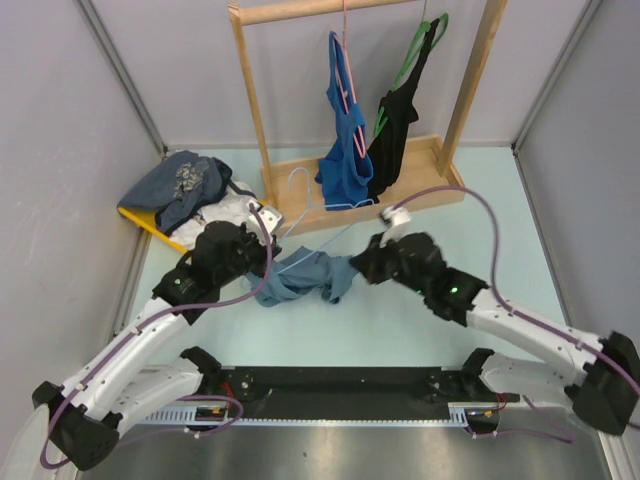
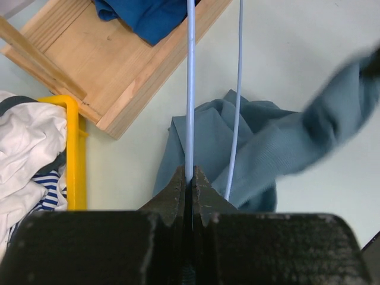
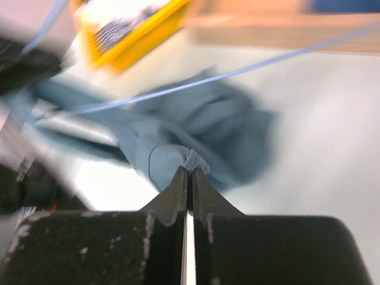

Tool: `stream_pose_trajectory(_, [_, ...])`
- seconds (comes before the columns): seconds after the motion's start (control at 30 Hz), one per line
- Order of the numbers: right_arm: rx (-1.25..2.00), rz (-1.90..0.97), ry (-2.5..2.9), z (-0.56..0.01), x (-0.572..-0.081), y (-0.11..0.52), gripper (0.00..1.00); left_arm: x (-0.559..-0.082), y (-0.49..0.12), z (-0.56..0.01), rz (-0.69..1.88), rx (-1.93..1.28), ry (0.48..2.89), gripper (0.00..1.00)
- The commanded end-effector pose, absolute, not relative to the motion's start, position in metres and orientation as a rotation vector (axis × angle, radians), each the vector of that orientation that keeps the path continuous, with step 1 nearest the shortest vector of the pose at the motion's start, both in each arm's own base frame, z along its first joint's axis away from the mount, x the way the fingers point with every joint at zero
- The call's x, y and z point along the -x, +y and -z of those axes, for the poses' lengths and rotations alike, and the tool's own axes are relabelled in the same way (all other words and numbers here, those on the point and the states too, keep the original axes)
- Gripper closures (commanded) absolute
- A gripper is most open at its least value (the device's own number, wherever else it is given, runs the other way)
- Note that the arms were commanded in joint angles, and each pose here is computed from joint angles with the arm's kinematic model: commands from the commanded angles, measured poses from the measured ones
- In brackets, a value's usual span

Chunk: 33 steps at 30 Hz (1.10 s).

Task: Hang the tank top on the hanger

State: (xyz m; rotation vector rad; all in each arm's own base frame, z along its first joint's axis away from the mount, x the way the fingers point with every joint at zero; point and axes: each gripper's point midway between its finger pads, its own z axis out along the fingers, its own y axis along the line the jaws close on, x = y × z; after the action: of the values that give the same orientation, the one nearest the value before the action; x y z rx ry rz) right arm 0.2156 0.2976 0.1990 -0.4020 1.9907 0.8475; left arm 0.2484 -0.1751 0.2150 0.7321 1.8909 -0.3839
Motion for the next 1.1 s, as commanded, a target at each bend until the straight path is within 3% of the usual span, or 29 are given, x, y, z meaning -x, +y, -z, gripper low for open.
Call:
stream_pose_trajectory(0.0, [0.262, -0.905, 2.147, -0.169, -0.225, 0.243, 1.0, -0.25, -0.175, -0.234, 0.404, -0.695, 1.81, 1.0])
stream_pose_trajectory(0.17, [-0.022, -0.989, 2.155, -0.158, -0.267, 0.197, 1.0, -0.248, -0.174, -0.237, 0.409, -0.694, 1.784, 1.0])
stream_pose_trajectory(0.37, [-0.136, -1.018, 2.091, -0.16, -0.297, 0.172, 1.0, -0.247, -0.175, -0.238, 0.411, -0.7, 1.773, 1.0])
stream_pose_trajectory(1.07, [-0.275, -1.072, 1.935, -0.195, -0.381, 0.101, 1.0, -0.216, -0.203, -0.25, 0.613, -0.874, 1.63, 1.0])
